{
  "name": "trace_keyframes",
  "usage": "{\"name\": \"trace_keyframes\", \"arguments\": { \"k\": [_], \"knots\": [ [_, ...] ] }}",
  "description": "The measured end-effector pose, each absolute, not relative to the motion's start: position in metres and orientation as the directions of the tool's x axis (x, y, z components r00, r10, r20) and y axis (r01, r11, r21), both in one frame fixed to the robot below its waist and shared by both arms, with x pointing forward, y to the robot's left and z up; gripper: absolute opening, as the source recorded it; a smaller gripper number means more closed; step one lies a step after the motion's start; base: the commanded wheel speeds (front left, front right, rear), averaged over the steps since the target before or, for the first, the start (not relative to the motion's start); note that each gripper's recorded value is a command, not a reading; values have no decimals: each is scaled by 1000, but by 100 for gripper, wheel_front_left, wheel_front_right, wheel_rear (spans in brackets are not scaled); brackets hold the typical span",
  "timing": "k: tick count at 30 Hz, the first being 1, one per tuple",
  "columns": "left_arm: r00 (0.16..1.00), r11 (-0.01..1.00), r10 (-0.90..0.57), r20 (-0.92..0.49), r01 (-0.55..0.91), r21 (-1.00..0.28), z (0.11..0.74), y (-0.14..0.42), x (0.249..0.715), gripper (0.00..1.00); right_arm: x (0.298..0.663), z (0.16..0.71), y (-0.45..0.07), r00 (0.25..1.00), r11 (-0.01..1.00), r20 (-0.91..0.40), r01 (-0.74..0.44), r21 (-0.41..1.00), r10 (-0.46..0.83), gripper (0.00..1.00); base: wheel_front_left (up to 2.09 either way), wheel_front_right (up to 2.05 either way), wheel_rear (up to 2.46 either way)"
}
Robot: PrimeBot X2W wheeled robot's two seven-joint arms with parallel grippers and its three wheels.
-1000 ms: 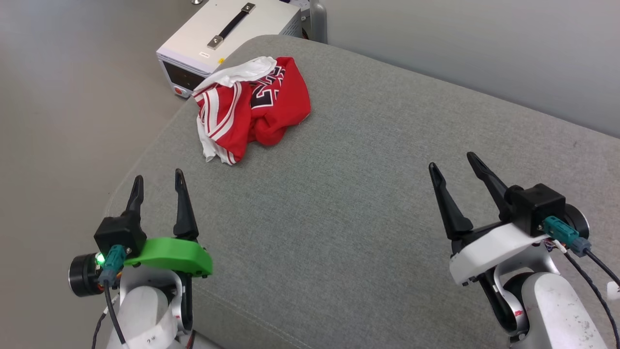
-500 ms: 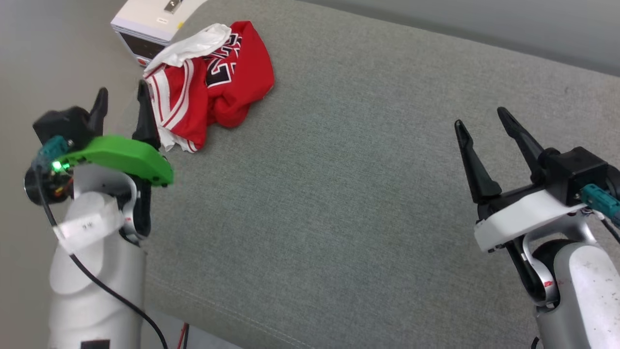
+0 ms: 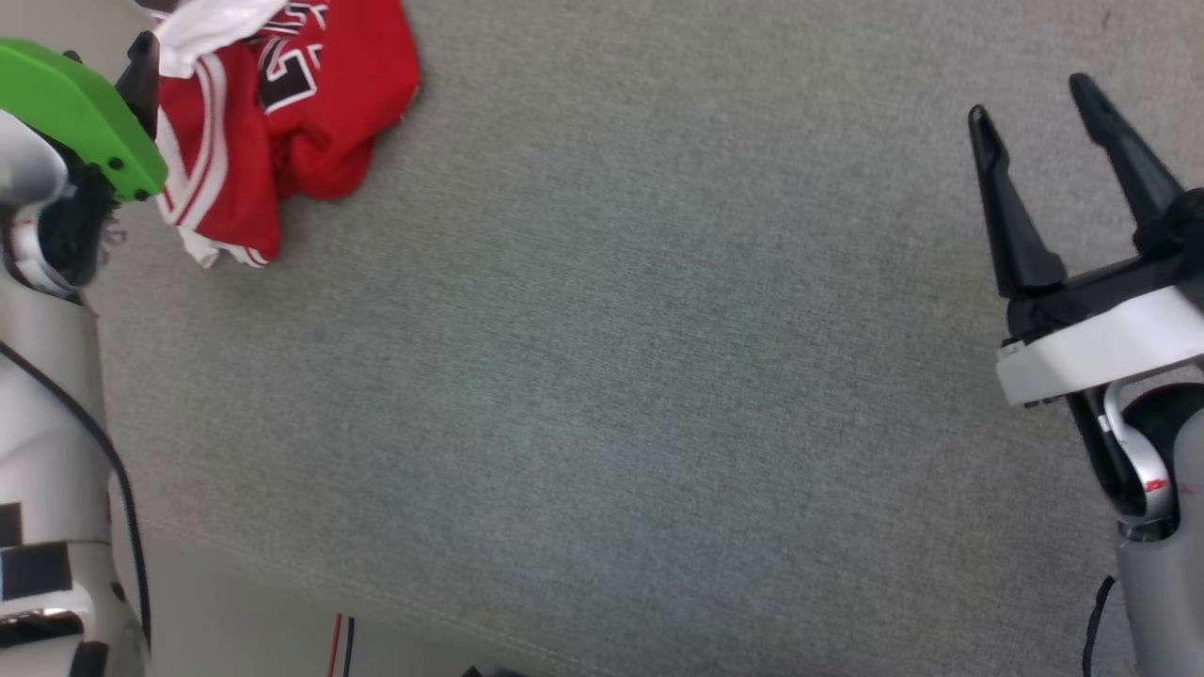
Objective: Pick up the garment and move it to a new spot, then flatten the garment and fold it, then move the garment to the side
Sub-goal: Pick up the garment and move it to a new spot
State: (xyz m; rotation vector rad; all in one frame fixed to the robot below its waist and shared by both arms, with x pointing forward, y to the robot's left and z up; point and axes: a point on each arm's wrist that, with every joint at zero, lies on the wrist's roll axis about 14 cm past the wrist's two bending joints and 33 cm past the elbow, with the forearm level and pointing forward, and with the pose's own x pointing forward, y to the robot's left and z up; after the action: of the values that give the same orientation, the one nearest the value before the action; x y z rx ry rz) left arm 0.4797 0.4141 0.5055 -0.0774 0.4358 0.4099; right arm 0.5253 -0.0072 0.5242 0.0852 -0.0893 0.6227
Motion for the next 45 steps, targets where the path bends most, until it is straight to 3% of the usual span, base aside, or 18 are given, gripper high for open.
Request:
{"name": "trace_keyframes", "arguments": {
  "k": [5,22,23,24,25,34,40,45],
  "knots": [
    [715,913,332,-616,-407,20,454,417,493,100,543,502,-24,829,828,84,-558,53,553,100,0,0,0],
    [510,867,231,-829,-494,-62,348,409,486,100,558,462,-57,862,861,14,-507,34,507,100,0,0,0],
    [501,865,223,-836,-497,-67,347,409,486,97,558,462,-57,862,861,15,-507,31,507,100,0,0,0],
    [497,863,218,-840,-500,-71,347,409,486,39,557,464,-58,862,862,18,-507,30,506,100,0,0,0],
    [493,862,216,-843,-502,-73,347,409,486,0,557,464,-58,862,862,17,-507,28,506,100,0,0,0],
    [544,863,257,-799,-502,-64,354,416,489,0,557,473,-62,868,868,30,-496,17,495,100,0,0,0],
    [671,870,331,-664,-489,-60,390,426,502,0,553,488,-59,872,872,63,-489,34,486,100,0,0,0],
    [799,878,396,-452,-474,-69,443,436,513,0,544,501,-56,876,874,87,-481,67,475,100,0,0,0]
  ]
}}
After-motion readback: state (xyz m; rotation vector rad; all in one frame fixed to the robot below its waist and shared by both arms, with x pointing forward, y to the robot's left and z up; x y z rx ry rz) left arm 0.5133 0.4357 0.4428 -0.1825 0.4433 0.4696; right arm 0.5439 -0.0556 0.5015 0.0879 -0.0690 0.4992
